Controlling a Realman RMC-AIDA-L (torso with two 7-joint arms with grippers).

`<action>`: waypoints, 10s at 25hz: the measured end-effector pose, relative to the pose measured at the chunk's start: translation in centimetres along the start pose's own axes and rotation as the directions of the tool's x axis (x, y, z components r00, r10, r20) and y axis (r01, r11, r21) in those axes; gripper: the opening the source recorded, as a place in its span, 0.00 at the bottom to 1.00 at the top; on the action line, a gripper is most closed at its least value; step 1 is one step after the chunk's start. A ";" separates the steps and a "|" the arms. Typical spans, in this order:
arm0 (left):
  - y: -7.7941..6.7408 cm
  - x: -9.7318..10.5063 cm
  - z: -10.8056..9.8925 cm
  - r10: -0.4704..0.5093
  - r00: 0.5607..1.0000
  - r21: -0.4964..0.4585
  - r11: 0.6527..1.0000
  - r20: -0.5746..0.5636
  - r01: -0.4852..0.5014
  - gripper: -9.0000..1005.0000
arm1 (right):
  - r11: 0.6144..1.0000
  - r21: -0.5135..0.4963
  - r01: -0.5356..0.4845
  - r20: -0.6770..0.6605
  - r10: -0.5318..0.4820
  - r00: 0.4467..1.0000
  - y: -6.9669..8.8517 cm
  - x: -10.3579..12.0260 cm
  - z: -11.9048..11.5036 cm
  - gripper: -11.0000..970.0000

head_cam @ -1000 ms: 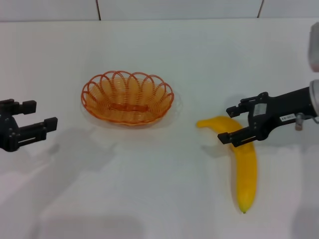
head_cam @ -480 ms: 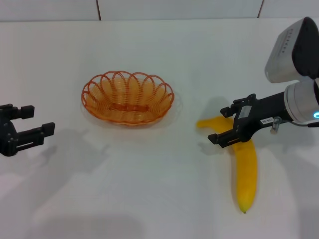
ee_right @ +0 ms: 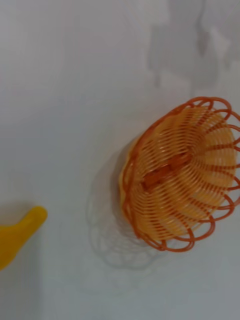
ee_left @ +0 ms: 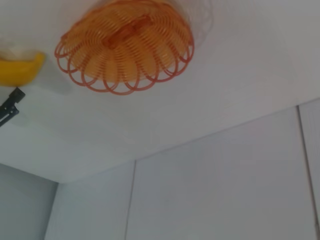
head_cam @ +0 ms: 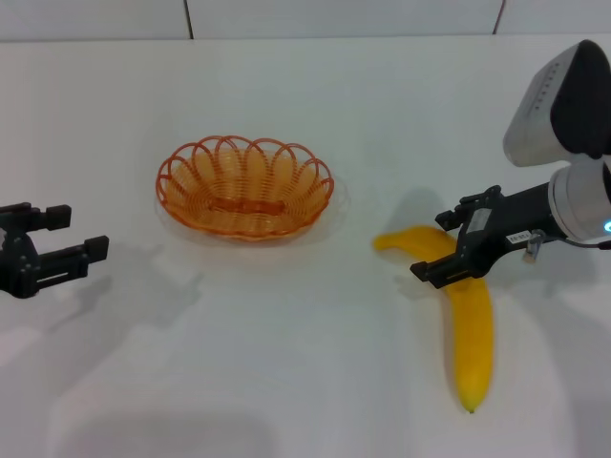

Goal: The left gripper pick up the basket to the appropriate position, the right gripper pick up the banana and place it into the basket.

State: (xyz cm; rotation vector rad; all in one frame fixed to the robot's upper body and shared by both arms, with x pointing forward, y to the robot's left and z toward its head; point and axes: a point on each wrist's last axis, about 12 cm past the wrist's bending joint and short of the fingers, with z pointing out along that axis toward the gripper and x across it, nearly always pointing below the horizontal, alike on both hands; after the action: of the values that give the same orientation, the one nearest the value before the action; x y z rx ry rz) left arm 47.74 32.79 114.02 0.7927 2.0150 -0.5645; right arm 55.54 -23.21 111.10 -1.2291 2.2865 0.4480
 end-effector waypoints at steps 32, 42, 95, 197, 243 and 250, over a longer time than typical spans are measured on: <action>0.3 -0.7 0.8 0.005 1.000 0.024 1.000 0.017 -0.006 0.65 | 1.000 0.013 0.006 -0.070 -0.005 0.998 -0.3 -0.6 1.0 0.81; 0.2 -0.7 0.8 0.007 1.000 0.027 1.000 0.016 -0.007 0.65 | 1.000 0.019 -0.008 -0.067 0.010 0.998 -0.5 -0.8 0.9 0.56; 0.4 -1.3 1.7 0.016 1.000 0.049 0.999 0.015 -0.016 0.65 | 0.999 -0.014 0.046 -0.121 -0.047 0.991 -0.1 -1.3 1.3 0.91; -0.4 -2.6 4.8 0.089 0.995 0.160 0.983 0.037 -0.094 0.65 | 0.826 0.126 0.550 0.101 -0.562 0.821 5.4 -19.2 7.7 0.51; -0.2 -1.7 4.8 0.059 0.997 0.163 0.984 0.041 -0.065 0.64 | 0.904 0.079 0.421 0.372 -0.418 0.829 2.0 -14.0 -2.9 0.89; -0.3 -2.3 4.8 0.083 0.992 0.168 0.981 0.099 -0.099 0.65 | 0.927 0.020 0.375 0.443 -0.345 0.827 1.0 -9.7 -4.3 0.89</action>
State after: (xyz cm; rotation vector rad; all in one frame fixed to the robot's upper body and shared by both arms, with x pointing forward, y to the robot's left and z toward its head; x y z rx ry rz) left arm 51.20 28.79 113.51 0.9407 1.8534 -0.7172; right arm 58.09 -18.24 120.20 -1.3908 1.6241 0.5951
